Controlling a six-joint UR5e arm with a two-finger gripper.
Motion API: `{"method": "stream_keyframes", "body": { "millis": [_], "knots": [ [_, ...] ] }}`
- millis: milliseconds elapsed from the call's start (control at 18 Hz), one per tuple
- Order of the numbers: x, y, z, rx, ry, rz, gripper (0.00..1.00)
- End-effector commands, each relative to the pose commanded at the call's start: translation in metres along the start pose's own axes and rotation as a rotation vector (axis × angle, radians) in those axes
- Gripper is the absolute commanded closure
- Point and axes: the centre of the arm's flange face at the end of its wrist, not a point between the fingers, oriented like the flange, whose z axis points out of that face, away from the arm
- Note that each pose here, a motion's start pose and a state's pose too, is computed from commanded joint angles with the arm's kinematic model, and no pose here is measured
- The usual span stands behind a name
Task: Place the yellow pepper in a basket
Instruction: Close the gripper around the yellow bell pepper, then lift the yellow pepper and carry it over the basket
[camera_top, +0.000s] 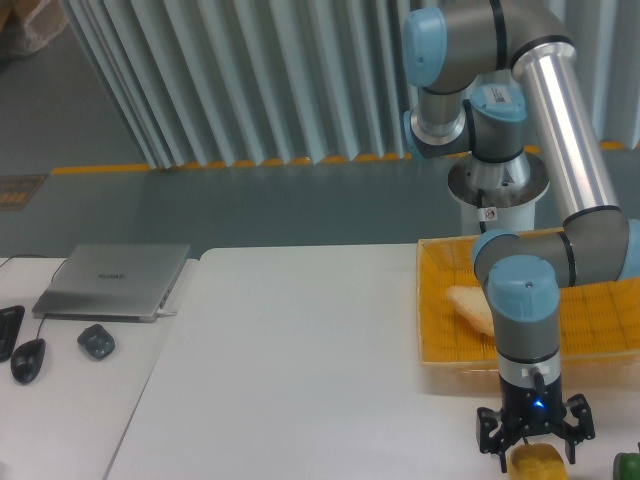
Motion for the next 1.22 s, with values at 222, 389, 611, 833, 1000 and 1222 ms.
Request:
{"method": "stream_keyframes", "body": {
  "millis": [222,389,611,833,1000,1222],
  "knots": [
    [0.000,0.000,0.000,0.000,0.002,0.000,0.05],
    [0.000,0.000,0.000,0.000,0.002,0.000,0.18],
    [0.000,0.001,0.001,-0.002,0.000,-0.001,0.26],
    [0.000,-0.001,-0.006,0.008,0.003,0.000,0.30],
    [-0.003,-0.004,-0.028,0.035,0.029,0.003,0.30],
    [-0.001,0.001,-0.048,0.045,0.042,0.034,0.30]
  ]
}}
